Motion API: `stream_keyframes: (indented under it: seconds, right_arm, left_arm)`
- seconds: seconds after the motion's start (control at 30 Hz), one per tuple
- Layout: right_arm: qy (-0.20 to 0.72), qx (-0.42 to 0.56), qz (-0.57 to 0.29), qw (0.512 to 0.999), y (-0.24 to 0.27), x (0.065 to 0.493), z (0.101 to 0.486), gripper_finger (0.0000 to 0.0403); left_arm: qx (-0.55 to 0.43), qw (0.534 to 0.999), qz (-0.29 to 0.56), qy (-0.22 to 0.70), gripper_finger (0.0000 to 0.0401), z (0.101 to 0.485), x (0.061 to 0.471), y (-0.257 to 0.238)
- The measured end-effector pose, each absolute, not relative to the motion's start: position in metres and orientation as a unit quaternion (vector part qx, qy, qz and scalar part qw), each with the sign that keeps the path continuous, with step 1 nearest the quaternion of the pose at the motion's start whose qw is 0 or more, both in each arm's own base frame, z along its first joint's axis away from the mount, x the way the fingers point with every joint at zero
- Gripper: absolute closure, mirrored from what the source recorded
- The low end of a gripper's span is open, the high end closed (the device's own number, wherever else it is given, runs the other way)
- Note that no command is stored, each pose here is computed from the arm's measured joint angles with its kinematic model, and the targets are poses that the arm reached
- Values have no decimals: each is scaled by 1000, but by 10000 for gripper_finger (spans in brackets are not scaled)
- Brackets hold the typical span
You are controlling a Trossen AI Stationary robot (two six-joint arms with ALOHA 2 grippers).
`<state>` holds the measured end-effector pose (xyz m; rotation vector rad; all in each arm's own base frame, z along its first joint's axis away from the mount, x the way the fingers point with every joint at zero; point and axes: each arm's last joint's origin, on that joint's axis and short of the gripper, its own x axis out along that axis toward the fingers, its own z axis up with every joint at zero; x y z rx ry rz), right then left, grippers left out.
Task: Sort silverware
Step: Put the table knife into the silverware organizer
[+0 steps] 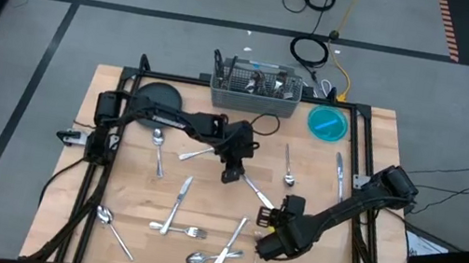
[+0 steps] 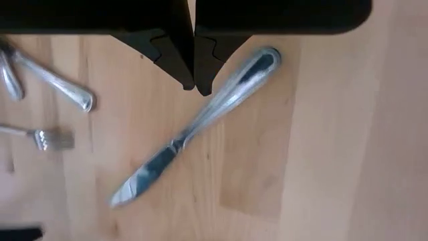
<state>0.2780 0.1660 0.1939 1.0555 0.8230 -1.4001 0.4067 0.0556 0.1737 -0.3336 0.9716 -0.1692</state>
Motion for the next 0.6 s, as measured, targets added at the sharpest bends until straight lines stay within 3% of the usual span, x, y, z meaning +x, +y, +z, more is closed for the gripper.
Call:
stream_keyframes:
  seconds: [0.23,0.6]
  right_arm:
    - [352,441,-598,569,166,275,197,227]
    - [356,432,-600,572,166,273,197,227]
  left_arm:
    - [-147,865,-37,479,401,161,403,64]
    - [-144,858,-35,492,401,139,409,64]
